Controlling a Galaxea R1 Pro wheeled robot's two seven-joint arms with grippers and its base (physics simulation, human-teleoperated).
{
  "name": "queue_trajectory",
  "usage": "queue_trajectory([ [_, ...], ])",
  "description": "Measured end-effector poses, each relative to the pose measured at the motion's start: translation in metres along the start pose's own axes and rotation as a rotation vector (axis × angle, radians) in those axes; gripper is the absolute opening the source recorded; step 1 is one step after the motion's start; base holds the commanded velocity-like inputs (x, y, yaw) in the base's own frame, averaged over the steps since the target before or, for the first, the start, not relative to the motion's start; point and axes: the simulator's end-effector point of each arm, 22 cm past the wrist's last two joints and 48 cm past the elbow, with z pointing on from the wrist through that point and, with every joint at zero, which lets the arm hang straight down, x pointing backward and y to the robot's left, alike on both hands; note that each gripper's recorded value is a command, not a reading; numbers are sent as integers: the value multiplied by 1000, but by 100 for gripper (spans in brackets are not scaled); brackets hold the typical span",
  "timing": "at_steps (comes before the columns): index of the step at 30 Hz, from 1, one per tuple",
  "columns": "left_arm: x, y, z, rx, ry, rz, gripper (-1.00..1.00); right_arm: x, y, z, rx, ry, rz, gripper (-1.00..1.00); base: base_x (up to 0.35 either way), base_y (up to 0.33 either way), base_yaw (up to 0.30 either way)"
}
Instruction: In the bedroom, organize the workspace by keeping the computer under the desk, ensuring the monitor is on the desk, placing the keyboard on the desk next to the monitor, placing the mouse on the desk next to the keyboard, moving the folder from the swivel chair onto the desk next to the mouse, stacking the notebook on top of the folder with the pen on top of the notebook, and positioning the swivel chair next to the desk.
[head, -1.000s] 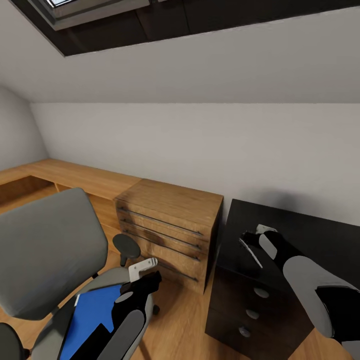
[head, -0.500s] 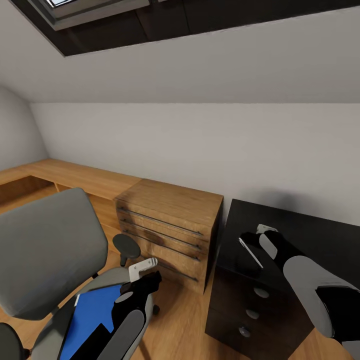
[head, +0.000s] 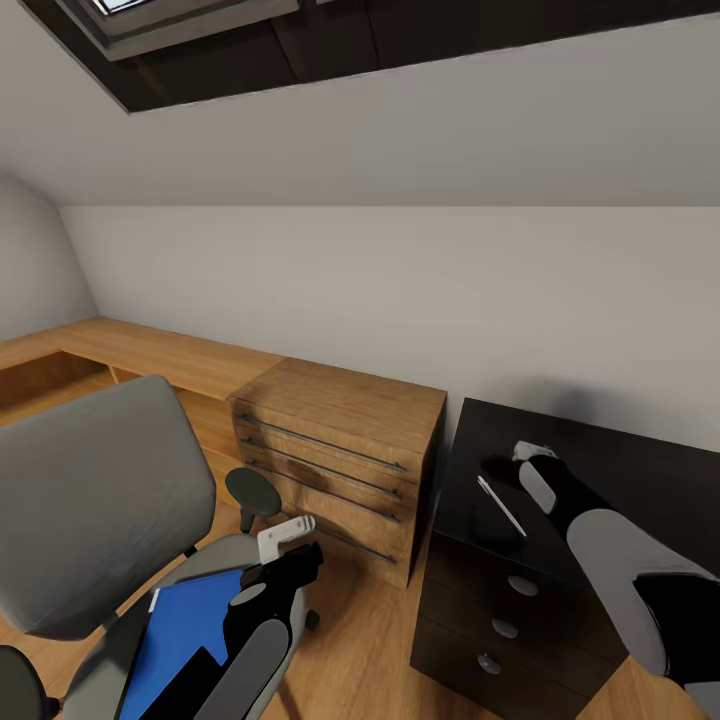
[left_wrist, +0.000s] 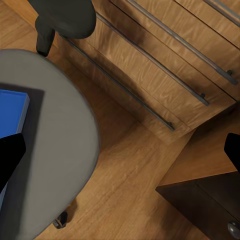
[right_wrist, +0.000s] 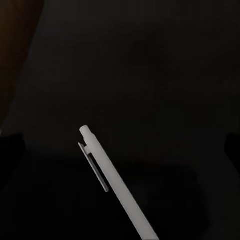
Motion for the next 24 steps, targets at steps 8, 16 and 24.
queue_trajectory([
  [8,0,0,0,0,1,0,100,-30,26,-17,-54,-20,-25,100,0,0,0],
  [16,0,0,0,-1,1,0,100,-30,55,-31,-110,8,-50,100,0,0,0],
  [24,2,1,1,-3,5,1,100,-15,89,-37,-157,58,-70,100,0,0,95],
])
